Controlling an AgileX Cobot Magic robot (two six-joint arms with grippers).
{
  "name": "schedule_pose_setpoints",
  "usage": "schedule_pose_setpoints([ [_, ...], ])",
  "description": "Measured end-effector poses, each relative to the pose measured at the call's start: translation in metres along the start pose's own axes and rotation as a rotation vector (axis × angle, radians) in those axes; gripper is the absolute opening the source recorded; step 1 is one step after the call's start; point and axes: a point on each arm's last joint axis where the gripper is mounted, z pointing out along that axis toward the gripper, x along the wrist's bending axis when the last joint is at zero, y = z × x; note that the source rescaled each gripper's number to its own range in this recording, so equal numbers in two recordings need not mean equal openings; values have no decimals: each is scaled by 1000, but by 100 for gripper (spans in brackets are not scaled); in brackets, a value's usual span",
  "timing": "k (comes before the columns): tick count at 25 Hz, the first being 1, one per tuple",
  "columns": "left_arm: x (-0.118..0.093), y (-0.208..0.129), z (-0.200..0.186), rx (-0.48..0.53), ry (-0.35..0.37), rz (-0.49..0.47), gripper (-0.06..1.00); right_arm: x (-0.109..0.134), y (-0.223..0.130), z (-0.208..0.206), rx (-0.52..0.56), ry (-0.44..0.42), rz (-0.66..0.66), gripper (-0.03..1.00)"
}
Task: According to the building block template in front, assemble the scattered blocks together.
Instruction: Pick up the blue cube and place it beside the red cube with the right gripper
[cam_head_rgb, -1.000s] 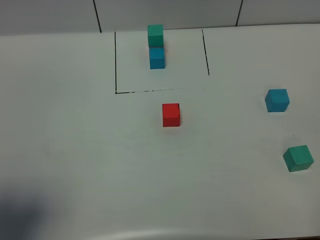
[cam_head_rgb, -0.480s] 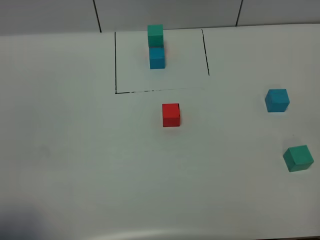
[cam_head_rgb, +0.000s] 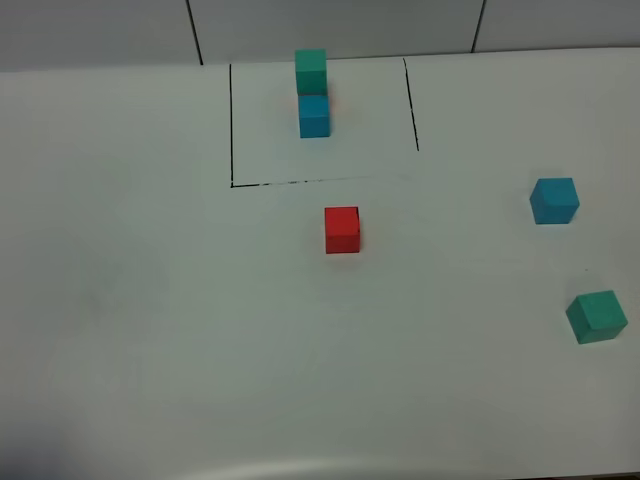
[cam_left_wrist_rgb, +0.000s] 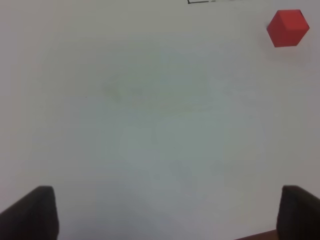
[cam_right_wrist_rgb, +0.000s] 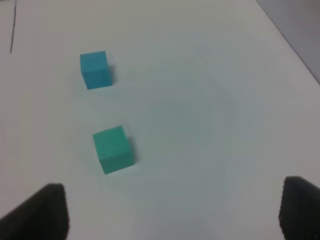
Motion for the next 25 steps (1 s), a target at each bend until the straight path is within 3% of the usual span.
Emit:
schedule_pose_setpoints([
  [6,-2,-7,3,42,-28,5,84,0,0,0,0,0,0,79],
  [15,-3,-18,-10,-70,-44,18,79,0,0,0,0,0,1,79],
  [25,-3,-23,-15,-117,-47,23,61,0,0,0,0,0,1,79],
])
